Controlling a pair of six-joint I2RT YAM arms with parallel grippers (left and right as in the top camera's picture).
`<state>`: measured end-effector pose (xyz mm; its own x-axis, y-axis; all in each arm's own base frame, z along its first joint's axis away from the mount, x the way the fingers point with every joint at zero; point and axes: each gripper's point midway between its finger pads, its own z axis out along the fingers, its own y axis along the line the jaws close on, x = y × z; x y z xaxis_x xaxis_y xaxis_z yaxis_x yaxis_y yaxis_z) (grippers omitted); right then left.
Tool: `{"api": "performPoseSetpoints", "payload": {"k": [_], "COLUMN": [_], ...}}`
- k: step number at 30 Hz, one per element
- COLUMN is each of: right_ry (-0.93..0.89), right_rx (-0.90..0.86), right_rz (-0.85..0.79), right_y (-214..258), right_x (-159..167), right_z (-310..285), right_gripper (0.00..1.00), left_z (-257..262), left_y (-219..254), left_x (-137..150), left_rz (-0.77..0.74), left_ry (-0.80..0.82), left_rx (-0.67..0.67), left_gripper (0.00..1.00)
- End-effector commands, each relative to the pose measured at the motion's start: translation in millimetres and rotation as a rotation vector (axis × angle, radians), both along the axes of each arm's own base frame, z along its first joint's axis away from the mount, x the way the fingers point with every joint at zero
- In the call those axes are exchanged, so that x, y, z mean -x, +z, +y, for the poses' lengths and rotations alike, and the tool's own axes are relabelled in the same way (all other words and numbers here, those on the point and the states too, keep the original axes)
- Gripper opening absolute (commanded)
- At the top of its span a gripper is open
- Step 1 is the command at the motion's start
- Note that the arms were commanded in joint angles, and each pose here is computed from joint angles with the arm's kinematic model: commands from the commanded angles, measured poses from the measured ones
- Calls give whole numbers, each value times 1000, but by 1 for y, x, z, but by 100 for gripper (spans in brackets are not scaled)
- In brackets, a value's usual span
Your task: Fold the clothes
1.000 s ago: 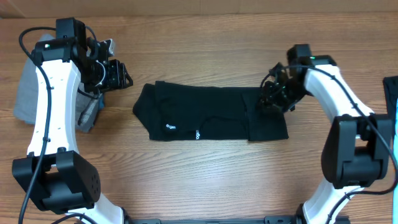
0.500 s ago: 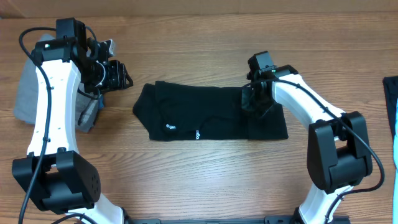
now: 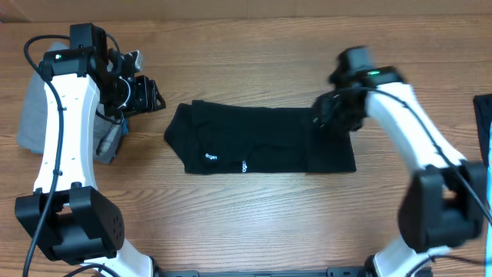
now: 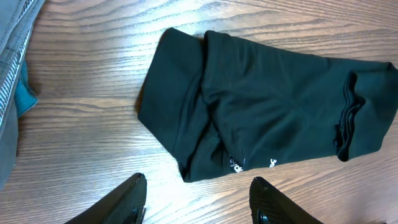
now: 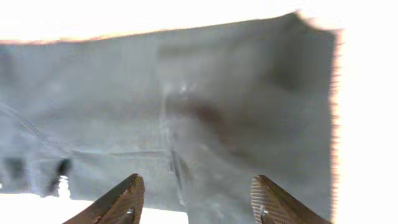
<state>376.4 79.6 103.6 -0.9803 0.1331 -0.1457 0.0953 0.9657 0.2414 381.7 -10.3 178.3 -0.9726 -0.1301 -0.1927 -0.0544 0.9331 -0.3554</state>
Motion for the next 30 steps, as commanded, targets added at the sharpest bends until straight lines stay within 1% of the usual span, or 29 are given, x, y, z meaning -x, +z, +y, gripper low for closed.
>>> {"api": "performPoseSetpoints", "payload": {"k": [1, 2, 3, 6, 9, 12, 17, 20, 25, 27, 29, 30], "right_ry": [-46, -59, -73, -79, -84, -122, -91, -26, 31, 46, 57, 62], "right_rx": [-59, -86, -120, -232, -333, -434, -462, -458, -438, -437, -450, -456], "right_rz": [-84, -81, -79, -66, -32, 21, 125, 134, 129, 128, 118, 113], "right_y": [29, 27, 26, 18, 4, -15, -53, -68, -85, -91, -95, -97], "right_x": [-12, -13, -14, -11, -4, 2, 18, 20, 24, 26, 28, 28], "right_z": [-44, -55, -64, -84, -97, -101, -86, -69, -50, -45, -39, -37], "right_gripper": [59, 59, 63, 69, 72, 73, 72, 72, 72, 64, 59, 51], "left_z": [-5, -5, -5, -5, -5, -5, -4, -4, -5, -5, -5, -5], "left_y": [5, 5, 5, 5, 5, 5, 5, 5, 5, 5, 5, 5], "left_x": [-5, -5, -5, -5, -5, -5, -6, -6, -5, -5, -5, -5], "left_rz": [-27, -27, -27, -27, -26, -26, -31, -33, -29, -26, -26, -26], "left_ry": [-35, -35, -35, -35, -35, -35, -35, -35, -35, -35, -35, -35], "left_rx": [5, 6, 6, 5, 6, 6, 5, 4, 5, 6, 6, 6], "left_gripper": [57, 57, 57, 57, 58, 59, 61, 62, 62, 62, 62, 62]}}
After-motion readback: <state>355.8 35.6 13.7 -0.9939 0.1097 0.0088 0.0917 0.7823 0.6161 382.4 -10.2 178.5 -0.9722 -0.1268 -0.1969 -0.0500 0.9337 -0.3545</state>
